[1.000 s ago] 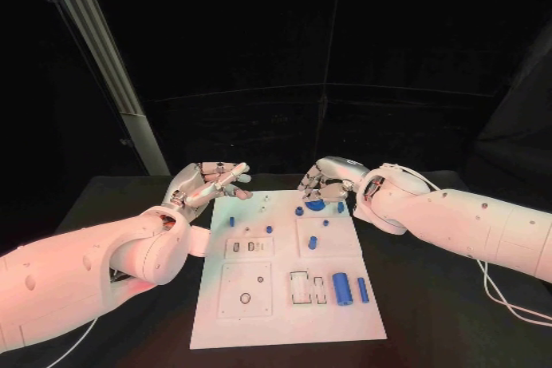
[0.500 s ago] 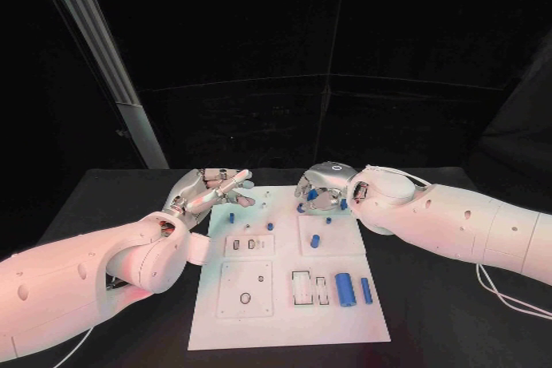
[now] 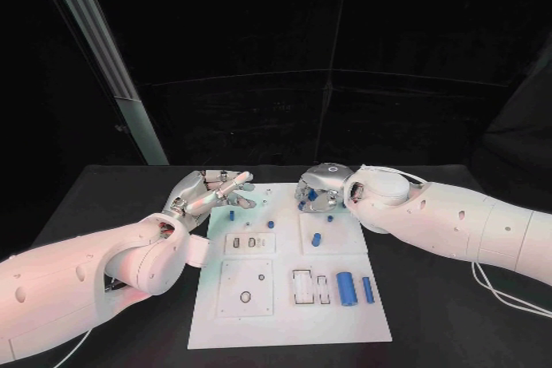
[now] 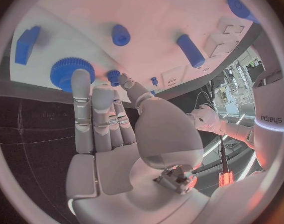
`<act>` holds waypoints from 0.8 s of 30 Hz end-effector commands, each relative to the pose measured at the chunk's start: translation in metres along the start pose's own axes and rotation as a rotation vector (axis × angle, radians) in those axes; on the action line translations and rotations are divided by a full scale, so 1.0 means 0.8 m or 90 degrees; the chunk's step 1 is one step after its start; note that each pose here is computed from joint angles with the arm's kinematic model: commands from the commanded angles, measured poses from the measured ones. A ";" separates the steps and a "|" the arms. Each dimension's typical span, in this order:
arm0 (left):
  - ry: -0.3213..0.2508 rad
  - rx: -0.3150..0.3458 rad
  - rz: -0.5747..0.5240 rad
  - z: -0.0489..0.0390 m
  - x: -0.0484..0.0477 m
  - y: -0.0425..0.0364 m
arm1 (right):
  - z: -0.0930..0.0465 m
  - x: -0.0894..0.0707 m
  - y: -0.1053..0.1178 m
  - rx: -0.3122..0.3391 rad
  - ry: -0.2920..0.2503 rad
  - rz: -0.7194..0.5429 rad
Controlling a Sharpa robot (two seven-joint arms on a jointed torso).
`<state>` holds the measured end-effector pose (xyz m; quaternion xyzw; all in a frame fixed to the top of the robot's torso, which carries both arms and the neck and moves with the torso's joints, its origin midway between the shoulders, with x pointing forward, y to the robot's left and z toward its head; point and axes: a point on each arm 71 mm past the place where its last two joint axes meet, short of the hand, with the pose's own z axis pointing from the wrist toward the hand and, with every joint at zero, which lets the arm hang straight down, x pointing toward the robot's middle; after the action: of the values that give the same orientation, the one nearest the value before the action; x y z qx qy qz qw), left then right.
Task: Assemble the parts on the task board
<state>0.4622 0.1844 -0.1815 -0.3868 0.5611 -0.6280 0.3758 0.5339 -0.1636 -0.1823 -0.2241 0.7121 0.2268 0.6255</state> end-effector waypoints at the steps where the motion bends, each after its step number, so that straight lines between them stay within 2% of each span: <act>1: 0.016 0.002 -0.002 -0.001 0.003 -0.0011 | 0.001 0.001 -0.001 0.003 0.023 -0.011; 9: 0.016 0.000 -0.002 0.000 0.002 -0.0006 | 0.002 0.004 -0.003 0.010 0.038 -0.015; 15: 0.016 0.000 -0.002 -0.001 0.002 -0.0009 | 0.001 0.003 -0.004 0.010 0.033 -0.018; 18: 0.017 -0.001 -0.002 -0.001 0.001 -0.0008 | 0.002 -0.001 -0.001 0.001 0.009 -0.016; 24: 0.016 -0.004 -0.002 -0.001 0.000 -0.0004 | 0.001 -0.012 0.004 -0.009 -0.066 0.007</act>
<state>0.4618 0.1857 -0.1821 -0.3874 0.5648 -0.6268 0.3715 0.5341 -0.1615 -0.1807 -0.2264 0.7075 0.2265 0.6300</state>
